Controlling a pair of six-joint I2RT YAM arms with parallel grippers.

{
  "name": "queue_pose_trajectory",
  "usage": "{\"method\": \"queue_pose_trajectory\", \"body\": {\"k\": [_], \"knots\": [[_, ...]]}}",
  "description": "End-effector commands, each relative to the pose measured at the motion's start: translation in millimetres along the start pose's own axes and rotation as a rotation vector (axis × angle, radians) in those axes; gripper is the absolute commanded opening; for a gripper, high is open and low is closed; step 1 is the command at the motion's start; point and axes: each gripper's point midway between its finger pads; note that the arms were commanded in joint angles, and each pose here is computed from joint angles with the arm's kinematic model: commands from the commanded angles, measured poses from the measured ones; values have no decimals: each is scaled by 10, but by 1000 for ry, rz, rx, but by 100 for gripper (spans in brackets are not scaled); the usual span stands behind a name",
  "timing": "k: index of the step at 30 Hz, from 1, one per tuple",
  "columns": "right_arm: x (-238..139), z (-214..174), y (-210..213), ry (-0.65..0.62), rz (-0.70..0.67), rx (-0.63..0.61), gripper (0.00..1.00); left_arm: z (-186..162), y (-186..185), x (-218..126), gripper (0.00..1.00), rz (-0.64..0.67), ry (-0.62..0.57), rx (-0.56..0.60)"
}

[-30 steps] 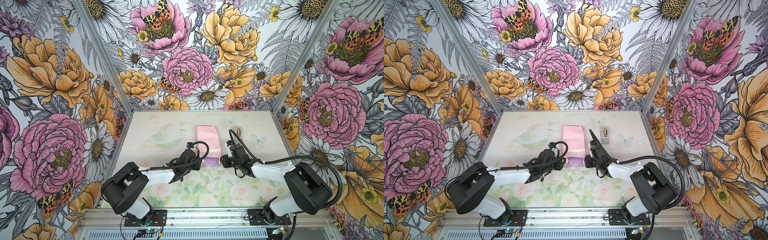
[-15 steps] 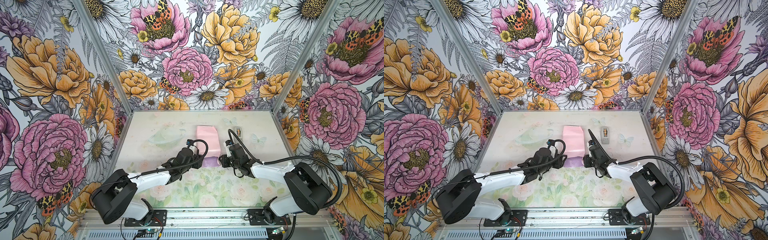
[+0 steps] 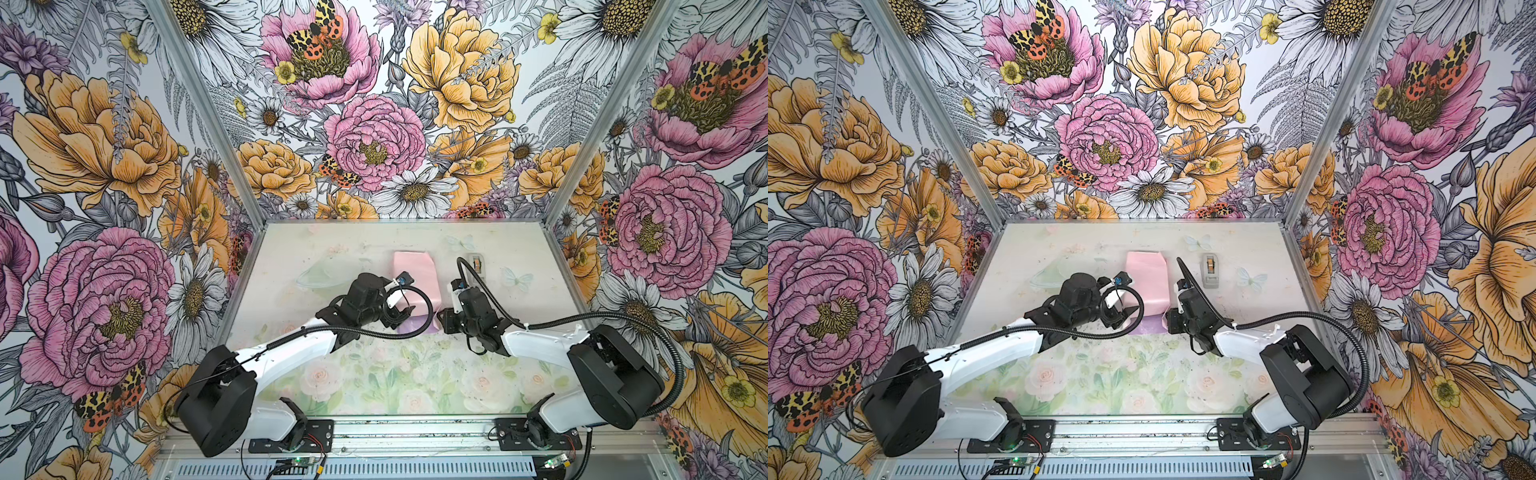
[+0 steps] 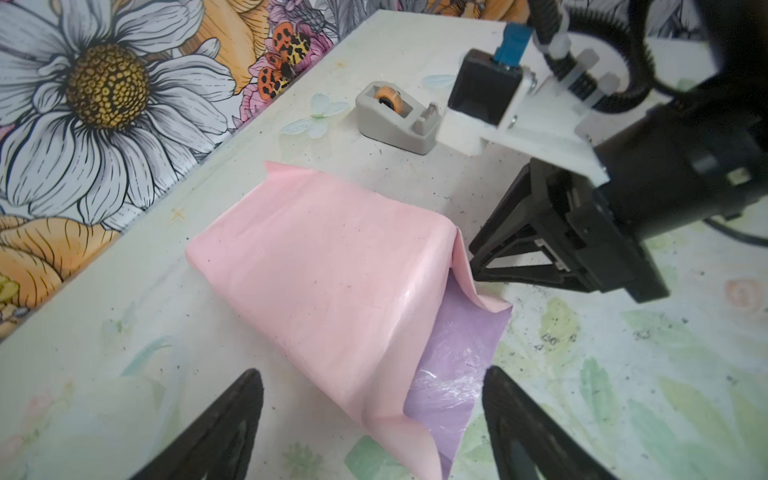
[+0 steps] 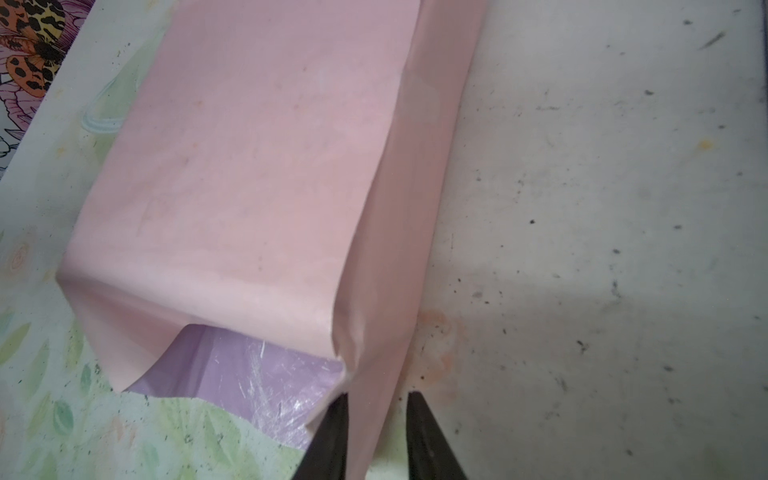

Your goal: Wrap the gift box in paper

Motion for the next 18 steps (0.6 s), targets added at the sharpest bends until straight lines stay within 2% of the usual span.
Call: {"method": "queue_pose_trajectory", "body": {"k": [1, 6, 18], "knots": [[31, 10, -22, -18, 7, 15, 26, -37, -122, 131, 80, -124, 49, 243], [48, -6, -6, -25, 29, 25, 26, 129, -144, 297, 80, -191, 15, 295], [27, -6, -46, -34, 14, 31, 26, -90, -39, 693, 82, -182, 128, 297]]}}
Point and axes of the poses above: each gripper's point midway between its finger pads, its own x axis out along the fingers, its own y axis along the line the jaws close on, z = x × y, and after that the axes turned 11 degrees about -x, right-handed
